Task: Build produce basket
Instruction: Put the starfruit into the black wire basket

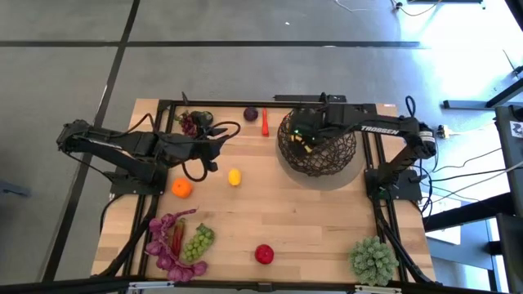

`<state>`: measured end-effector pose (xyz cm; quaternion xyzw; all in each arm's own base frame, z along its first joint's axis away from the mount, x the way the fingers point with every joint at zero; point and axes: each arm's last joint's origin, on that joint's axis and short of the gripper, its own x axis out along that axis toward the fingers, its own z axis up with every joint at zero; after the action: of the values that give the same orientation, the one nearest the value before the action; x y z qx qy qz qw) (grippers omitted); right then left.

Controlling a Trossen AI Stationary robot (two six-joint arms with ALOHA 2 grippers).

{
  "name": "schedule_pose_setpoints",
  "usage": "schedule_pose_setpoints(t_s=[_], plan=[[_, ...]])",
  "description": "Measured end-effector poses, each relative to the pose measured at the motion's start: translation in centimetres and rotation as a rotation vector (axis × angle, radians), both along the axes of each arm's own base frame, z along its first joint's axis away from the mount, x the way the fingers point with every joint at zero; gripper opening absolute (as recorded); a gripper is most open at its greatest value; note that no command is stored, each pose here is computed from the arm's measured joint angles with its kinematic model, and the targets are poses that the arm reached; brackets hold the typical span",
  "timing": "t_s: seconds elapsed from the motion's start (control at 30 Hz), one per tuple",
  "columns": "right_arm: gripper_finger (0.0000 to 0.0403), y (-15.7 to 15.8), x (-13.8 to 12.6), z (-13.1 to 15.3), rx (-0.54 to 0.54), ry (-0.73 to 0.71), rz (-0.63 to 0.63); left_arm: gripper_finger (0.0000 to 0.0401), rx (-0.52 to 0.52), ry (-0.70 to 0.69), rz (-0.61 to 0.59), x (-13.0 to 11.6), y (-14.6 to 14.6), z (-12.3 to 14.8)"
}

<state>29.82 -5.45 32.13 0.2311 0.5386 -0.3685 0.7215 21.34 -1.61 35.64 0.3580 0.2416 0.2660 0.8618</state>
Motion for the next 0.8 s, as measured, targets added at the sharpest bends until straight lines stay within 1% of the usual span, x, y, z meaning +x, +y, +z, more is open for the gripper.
schedule_pose_setpoints(t_s=[0.1, 0.17, 0.23, 0.37, 0.43, 0.5, 0.57, 0.67, 0.8], plan=[[0.0005, 0.1, 0.2, -2.1, 0.044, 0.007, 0.011, 0.0088, 0.000, 0.000, 0.000, 0.0, 0.0, 0.0], [0.0005, 0.1, 0.4, -3.6, 0.051, -0.003, 0.013, 0.0088, 0.000, 0.000, 0.000, 0.0, 0.0, 0.0], [0.0005, 0.0, 0.2, -5.2, 0.064, 0.020, 0.008, 0.0088, 0.000, 0.000, 0.000, 0.0, 0.0, 0.0], [0.0005, -0.6, 0.3, -7.5, 0.054, -0.012, -0.003, 0.0088, 0.000, 0.000, 0.000, 0.0, 0.0, 0.0], [0.0005, -0.9, 0.4, -8.2, 0.034, -0.028, 0.009, 0.0088, 0.000, 0.000, 0.001, 0.0, 0.0, 0.0], [0.0005, -1.3, 0.7, -8.7, 0.022, -0.074, 0.022, 0.0088, 0.000, 0.000, 0.008, 0.0, 0.2, 0.0], [0.0005, -1.7, 0.7, -9.3, 0.026, -0.092, 0.018, 0.0088, 0.000, 0.000, 0.016, 0.0, 0.3, 0.0], [0.0005, -2.1, 0.5, -9.8, 0.031, -0.099, 0.015, 0.0088, 0.000, -0.001, 0.025, 0.0, 0.5, 0.0], [0.0005, -2.3, -0.1, -10.8, 0.049, -0.066, 0.002, 0.0088, 0.000, -0.001, 0.035, 0.1, 0.7, 0.0]])
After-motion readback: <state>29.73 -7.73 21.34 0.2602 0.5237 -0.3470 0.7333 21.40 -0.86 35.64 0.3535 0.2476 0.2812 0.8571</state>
